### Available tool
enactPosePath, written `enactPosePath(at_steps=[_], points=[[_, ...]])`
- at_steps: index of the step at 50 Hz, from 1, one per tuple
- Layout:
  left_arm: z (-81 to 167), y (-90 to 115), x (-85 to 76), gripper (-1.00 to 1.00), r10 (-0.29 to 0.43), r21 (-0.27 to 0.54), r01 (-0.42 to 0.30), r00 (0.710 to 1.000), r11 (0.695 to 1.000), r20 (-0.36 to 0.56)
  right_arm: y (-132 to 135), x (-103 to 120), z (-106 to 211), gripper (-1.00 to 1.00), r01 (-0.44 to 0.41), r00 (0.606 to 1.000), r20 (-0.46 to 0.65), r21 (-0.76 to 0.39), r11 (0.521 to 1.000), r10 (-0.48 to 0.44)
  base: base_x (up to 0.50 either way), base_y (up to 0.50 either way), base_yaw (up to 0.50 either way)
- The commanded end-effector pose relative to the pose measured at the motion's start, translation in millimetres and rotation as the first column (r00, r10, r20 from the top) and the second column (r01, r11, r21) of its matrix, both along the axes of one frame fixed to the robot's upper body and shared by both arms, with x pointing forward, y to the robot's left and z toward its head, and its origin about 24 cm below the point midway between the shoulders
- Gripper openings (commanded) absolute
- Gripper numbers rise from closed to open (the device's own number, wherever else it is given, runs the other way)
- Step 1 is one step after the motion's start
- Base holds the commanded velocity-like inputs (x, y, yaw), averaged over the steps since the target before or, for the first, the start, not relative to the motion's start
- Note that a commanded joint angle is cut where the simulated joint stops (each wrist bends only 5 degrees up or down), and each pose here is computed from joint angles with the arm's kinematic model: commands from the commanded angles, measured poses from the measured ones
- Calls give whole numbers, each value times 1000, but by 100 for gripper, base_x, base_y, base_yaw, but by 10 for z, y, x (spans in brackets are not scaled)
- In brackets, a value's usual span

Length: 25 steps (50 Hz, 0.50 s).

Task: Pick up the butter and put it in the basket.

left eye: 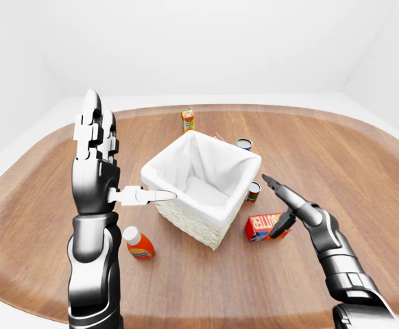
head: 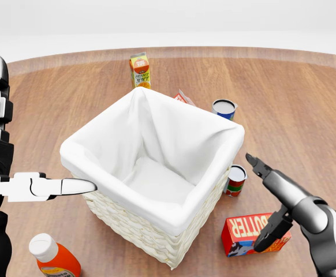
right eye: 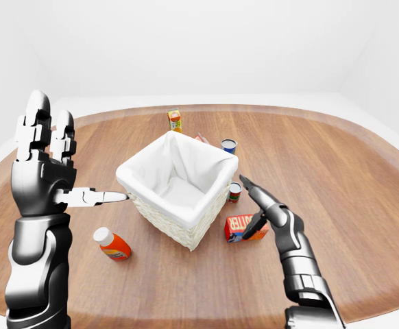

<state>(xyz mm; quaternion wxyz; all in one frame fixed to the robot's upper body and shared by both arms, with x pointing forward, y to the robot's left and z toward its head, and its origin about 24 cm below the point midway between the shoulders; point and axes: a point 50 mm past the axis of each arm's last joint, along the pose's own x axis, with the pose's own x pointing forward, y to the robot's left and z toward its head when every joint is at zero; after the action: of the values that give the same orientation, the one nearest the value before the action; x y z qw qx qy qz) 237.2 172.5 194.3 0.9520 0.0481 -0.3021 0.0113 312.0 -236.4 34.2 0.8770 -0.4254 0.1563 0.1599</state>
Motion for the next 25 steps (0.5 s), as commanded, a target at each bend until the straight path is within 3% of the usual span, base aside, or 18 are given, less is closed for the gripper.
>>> enactPosePath(at_steps=[1,7,16,25], points=[[-6,9,9,100,1,0,-1,1000,1000,-4,-76,101,-269,100,57,995,-71,-200,978,-72,0,0,0],[-11,13,12,100,2,2,-2,1000,1000,-7,-73,96,-376,100,37,993,-98,-300,953,-69,0,0,0],[-24,27,16,100,6,5,-5,1000,1000,-14,-14,151,-458,100,-7,998,-50,-511,860,-22,0,0,0],[-32,25,13,100,7,4,-7,1000,1000,-17,119,148,-548,100,-59,998,-44,-591,804,42,0,0,0]])
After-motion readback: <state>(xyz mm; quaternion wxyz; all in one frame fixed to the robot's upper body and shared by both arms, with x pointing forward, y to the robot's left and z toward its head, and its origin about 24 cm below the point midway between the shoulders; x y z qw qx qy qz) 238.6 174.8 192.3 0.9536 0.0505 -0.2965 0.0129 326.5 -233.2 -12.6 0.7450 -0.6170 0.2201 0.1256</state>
